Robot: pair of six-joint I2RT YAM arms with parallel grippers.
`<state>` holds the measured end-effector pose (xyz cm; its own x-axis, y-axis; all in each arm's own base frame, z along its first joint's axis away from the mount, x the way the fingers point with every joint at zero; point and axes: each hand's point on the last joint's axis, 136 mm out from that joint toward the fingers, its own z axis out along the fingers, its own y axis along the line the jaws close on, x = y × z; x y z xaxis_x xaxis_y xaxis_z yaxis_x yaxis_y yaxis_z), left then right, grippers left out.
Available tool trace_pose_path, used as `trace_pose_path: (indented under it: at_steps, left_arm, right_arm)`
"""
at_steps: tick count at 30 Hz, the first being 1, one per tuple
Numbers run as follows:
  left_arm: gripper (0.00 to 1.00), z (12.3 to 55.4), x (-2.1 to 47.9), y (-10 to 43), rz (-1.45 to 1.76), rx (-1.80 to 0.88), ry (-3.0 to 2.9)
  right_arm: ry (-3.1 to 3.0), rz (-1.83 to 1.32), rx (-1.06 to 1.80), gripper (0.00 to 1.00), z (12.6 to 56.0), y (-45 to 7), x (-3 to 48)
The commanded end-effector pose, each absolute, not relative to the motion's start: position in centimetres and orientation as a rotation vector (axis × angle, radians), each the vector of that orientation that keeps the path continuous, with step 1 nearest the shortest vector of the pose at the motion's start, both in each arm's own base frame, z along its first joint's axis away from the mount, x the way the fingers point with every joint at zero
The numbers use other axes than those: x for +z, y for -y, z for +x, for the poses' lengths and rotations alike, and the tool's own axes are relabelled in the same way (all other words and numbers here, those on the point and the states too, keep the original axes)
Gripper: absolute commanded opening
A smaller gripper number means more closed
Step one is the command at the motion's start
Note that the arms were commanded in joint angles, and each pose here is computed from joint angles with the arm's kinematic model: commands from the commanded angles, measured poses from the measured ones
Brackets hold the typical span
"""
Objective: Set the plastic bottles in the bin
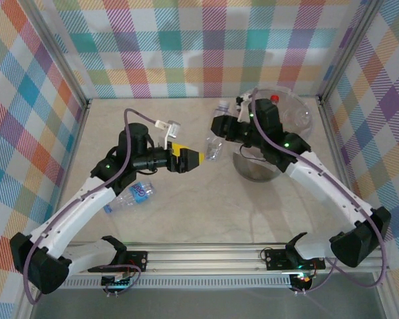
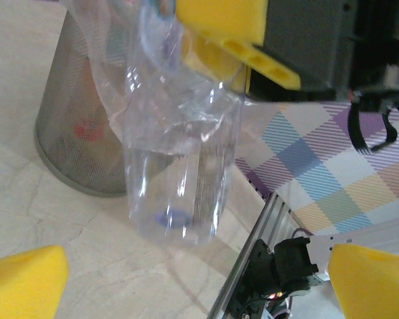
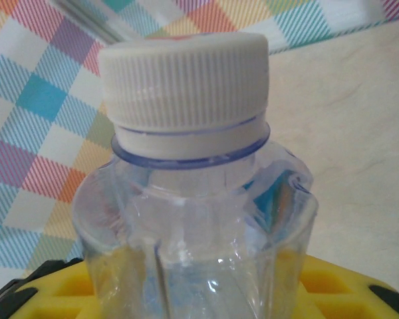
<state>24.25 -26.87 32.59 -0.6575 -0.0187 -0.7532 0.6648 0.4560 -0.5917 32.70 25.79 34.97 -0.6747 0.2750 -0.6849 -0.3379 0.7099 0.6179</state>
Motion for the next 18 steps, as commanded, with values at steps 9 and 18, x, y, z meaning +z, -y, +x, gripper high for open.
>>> trace_pose_path:
  at_steps: [9,18]
  left_arm:
    - [1.0,19.8,34.7,22.6,0.725,-0.976,-1.93]
    - [1.0,19.3,33.9,21.0,0.689,-0.9,-1.948]
  right_arm:
    - [-1.986,-0.091,0.632,0.44,32.9,-16.5,41.9]
    - [-2.023,-0.091,0.409,0.44,35.9,-12.7,42.7]
